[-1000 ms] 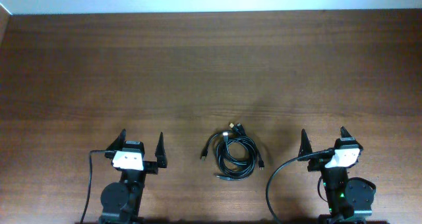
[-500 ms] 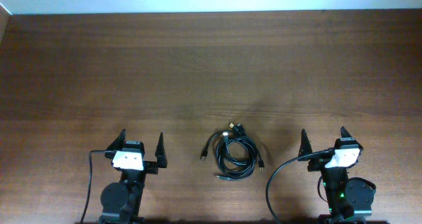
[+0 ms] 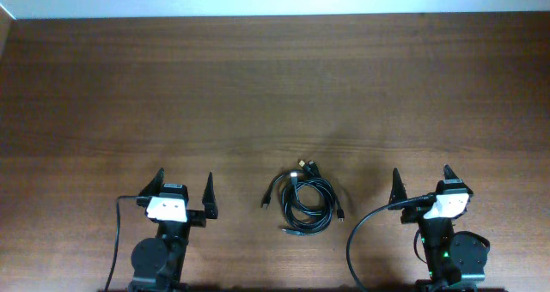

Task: Untangle cables

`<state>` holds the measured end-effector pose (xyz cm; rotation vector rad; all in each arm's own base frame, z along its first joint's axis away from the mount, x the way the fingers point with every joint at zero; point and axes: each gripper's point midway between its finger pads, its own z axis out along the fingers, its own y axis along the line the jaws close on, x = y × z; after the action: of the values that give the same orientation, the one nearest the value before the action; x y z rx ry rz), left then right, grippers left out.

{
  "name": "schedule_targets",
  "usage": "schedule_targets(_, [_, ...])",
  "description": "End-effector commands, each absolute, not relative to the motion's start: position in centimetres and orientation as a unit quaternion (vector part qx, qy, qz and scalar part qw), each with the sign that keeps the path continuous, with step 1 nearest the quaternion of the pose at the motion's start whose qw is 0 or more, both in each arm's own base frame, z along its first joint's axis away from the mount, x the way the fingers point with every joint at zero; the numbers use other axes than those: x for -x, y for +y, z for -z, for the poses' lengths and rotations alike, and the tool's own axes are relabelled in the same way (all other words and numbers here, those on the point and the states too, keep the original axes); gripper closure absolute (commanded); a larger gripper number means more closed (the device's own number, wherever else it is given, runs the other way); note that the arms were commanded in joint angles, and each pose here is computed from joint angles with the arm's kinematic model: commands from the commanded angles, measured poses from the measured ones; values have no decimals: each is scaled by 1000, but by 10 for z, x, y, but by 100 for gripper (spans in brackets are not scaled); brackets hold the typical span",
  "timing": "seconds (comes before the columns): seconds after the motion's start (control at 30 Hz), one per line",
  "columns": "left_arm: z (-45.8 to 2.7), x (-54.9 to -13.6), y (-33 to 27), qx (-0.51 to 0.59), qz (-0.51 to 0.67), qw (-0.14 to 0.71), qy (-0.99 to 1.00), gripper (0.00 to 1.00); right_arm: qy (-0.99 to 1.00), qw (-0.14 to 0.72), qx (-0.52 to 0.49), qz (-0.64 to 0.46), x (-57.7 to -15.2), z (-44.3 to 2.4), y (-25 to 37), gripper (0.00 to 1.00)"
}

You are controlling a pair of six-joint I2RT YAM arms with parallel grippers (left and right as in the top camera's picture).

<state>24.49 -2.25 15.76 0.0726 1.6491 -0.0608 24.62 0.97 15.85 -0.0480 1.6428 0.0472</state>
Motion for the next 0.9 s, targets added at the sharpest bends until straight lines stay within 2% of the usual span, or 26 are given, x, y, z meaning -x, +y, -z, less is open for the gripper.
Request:
schedule_targets(0.0, [-156,-245,-21,-29,28,678,734,1,732,680,17,-19,-246,-157,9,1])
schedule_targets(0.47, [-159,-245,-21,-29,28,679,733,1,732,680,17,-19,-246,-157,9,1])
schedule_targets(0.87, [-170,-238,-21,-45,14,633,773,1,732,680,17,-19,-246,-157,9,1])
